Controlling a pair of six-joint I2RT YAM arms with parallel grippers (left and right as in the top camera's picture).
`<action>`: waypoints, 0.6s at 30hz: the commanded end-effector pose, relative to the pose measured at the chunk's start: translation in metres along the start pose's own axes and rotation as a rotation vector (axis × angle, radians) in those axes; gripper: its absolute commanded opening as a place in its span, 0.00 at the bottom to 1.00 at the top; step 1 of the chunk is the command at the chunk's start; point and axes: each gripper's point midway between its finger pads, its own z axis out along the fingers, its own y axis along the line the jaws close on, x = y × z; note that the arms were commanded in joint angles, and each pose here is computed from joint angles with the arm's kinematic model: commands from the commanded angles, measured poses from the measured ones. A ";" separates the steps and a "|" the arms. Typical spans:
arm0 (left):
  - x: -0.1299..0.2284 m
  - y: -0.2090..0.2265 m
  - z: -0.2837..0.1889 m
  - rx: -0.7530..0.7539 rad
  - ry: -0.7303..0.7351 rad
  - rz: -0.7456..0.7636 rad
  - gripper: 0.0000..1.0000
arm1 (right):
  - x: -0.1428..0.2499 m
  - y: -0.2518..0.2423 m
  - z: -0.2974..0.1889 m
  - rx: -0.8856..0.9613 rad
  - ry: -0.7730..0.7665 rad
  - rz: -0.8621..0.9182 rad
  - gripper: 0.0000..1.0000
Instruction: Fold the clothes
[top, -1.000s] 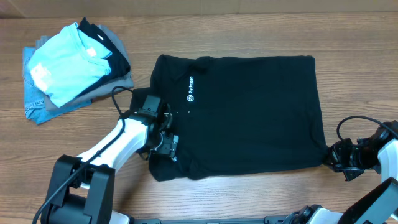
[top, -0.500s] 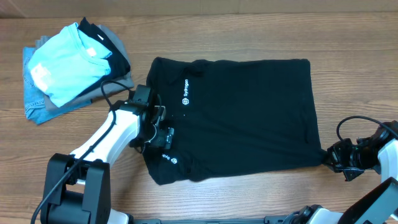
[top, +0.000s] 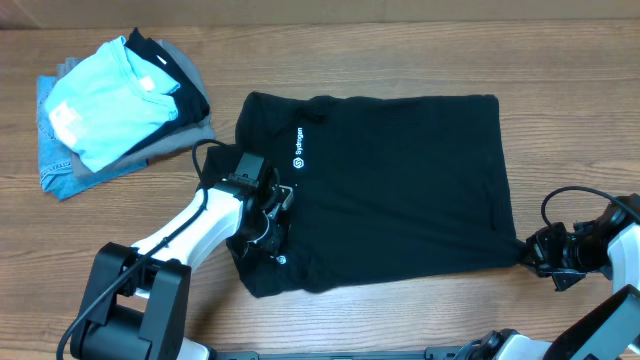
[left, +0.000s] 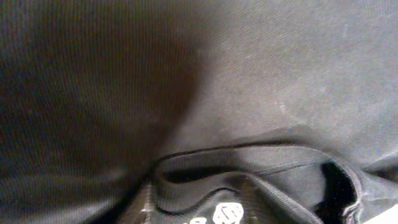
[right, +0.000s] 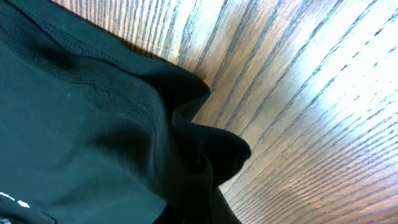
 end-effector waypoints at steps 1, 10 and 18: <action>0.010 -0.002 0.006 0.011 0.035 0.011 0.21 | -0.008 0.005 -0.009 -0.012 -0.042 -0.017 0.04; -0.001 -0.006 -0.015 0.002 0.048 0.007 0.05 | -0.008 0.005 -0.009 -0.012 -0.041 -0.017 0.04; -0.017 0.005 -0.049 -0.112 0.043 0.015 0.04 | -0.002 0.016 -0.009 -0.077 -0.014 -0.059 0.04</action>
